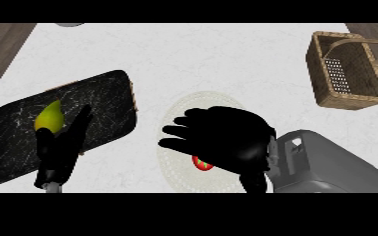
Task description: Pick the tomato from the placemat and place it in the basket
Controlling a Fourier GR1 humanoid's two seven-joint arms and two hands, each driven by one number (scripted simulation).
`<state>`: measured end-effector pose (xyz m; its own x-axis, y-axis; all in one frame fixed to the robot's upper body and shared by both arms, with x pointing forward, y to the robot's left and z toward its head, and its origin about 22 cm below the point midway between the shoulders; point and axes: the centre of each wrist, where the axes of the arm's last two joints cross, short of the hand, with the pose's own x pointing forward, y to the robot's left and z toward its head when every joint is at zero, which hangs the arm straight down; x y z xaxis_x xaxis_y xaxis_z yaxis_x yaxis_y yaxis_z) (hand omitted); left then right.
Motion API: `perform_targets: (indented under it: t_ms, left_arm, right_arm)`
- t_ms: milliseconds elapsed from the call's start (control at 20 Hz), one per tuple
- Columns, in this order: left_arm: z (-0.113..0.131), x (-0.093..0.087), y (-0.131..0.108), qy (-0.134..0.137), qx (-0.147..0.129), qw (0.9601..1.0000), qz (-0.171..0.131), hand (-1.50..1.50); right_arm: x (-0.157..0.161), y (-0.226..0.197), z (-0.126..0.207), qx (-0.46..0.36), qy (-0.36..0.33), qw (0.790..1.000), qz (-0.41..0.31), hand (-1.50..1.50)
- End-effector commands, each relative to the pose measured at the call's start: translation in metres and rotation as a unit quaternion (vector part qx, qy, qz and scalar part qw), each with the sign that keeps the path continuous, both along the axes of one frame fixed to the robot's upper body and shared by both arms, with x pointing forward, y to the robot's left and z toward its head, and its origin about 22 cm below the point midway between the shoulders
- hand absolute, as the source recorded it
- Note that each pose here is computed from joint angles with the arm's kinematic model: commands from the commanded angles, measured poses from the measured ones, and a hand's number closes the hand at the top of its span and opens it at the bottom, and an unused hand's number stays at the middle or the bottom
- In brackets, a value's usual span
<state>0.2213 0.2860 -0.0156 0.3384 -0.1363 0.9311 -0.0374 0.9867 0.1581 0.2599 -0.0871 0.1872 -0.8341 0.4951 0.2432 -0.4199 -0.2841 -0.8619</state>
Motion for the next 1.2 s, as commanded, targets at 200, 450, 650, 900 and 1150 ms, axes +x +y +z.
perform_targets:
  t_ms: [200, 450, 650, 900, 1150]
  left_arm:
    - [-0.029, -0.023, 0.004, 0.097, -0.01, 0.9951, 0.015, 0.0]
    - [-0.03, -0.018, 0.012, 0.098, -0.007, 0.995, 0.019, 0.0]
    - [-0.017, -0.018, -0.003, 0.103, -0.012, 0.9945, 0.011, 0.0]
    - [-0.027, -0.027, -0.008, 0.1, -0.013, 0.9949, 0.01, 0.0]
    - [-0.039, -0.034, 0.008, 0.104, -0.014, 0.9943, 0.017, 0.0]
  right_arm:
    - [0.004, -0.005, -0.035, 0.003, 0.001, 1.0, 0.003, -1.5]
    - [0.004, -0.008, -0.068, 0.001, -0.004, 1.0, 0.0, -1.5]
    - [0.016, 0.006, -0.064, 0.011, -0.004, 1.0, -0.005, -1.5]
    - [0.009, 0.02, -0.085, 0.017, -0.002, 1.0, -0.008, -1.5]
    - [0.009, 0.014, -0.108, -0.02, -0.015, 1.0, 0.003, -1.5]
